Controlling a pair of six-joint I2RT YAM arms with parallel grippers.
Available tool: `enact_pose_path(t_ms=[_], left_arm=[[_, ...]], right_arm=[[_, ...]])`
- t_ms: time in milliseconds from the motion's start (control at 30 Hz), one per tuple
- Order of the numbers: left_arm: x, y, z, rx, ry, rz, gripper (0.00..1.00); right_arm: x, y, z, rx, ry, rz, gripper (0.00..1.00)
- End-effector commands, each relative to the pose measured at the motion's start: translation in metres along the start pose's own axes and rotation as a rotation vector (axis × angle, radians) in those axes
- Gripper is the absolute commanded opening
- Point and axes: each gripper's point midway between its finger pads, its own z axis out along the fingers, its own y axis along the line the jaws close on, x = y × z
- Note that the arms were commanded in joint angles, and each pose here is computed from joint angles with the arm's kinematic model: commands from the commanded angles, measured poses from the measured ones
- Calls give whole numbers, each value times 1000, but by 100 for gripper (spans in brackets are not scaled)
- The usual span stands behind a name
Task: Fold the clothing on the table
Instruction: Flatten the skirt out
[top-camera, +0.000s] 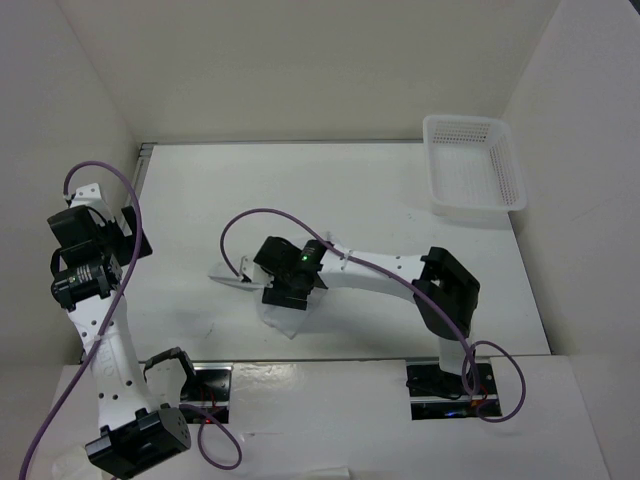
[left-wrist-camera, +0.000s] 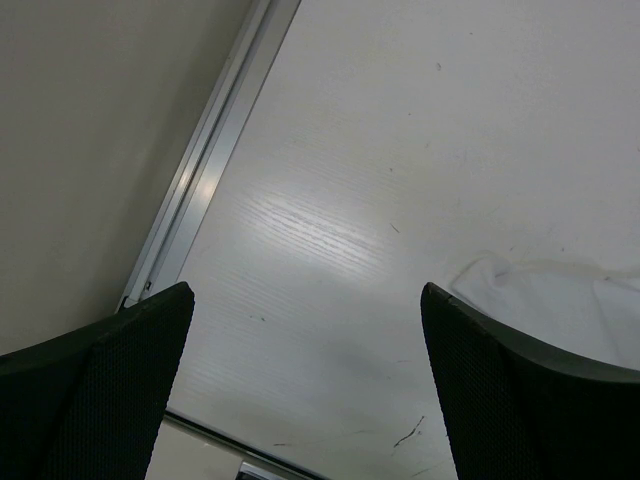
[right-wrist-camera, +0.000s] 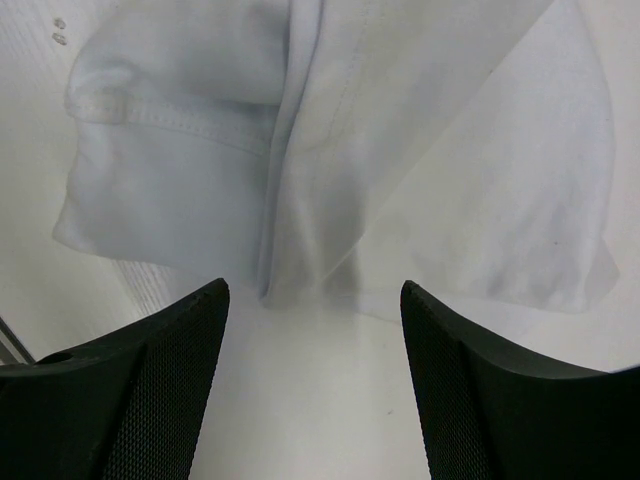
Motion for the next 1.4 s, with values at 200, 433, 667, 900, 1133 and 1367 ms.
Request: enact_pose_path(t_ms=[200,433,667,900,1133,1367], left_arm=[[-6,-2,1,23,-25,14,100],[-6,-2,1,23,-25,14,100],[-3,-2,2,23,-15,14,100],[-3,-2,2,23,-15,14,100],[-3,-4,2,34,-16,23,100],[-2,-9,5,65,1,33,100]], right_arm=[[13,14,16,-50,4,4,74],[26,17,32,-59,37,9,74],[39,9,42,-54,62,38,61],[46,-9,45,-30,74,86,0],[14,-58,-4,32,-20,113,0],[-66,-156,-63,215,-266,171,0]])
